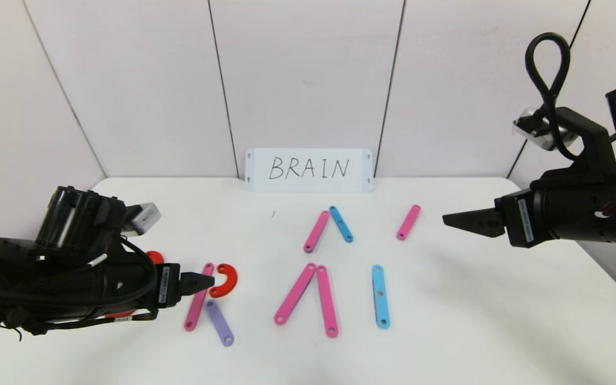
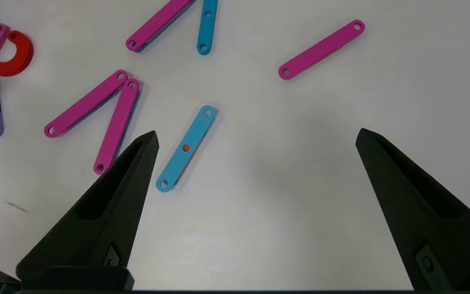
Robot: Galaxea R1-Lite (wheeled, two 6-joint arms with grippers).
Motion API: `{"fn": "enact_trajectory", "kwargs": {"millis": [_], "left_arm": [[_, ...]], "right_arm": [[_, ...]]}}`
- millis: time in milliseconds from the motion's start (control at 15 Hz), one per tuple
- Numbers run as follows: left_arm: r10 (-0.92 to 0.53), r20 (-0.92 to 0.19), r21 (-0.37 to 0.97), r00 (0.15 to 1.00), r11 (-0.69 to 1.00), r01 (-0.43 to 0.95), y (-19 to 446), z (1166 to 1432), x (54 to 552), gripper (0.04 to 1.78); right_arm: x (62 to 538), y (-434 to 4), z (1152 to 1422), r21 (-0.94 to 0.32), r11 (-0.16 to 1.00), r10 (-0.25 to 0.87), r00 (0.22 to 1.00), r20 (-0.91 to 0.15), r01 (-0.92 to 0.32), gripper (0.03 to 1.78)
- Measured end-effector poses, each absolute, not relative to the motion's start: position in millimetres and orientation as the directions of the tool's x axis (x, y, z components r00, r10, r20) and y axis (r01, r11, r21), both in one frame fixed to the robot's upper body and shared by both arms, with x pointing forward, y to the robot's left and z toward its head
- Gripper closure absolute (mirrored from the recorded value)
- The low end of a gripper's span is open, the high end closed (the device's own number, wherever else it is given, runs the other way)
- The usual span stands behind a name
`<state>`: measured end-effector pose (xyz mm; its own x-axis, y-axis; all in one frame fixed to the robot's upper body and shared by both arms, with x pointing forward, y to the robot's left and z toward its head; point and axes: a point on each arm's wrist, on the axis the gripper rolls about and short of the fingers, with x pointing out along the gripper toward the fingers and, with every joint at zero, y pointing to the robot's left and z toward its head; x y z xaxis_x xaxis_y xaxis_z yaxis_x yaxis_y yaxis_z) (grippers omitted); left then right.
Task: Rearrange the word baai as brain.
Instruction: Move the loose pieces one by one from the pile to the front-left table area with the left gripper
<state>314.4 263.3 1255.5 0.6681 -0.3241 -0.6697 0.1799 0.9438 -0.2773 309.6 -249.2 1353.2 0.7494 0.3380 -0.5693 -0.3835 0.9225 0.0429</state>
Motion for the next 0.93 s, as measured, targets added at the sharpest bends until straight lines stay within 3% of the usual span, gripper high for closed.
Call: {"fn": "enact_trajectory", "kwargs": {"millis": [933], "left_arm": [[-0.327,-0.689,-0.208,0.647,0.944,0.255,251,1221,349,0.09]], "right_arm": [[311,-248,1351,0.043,0.923,0.335,0.746,-0.576,-0.382,0.11]]}}
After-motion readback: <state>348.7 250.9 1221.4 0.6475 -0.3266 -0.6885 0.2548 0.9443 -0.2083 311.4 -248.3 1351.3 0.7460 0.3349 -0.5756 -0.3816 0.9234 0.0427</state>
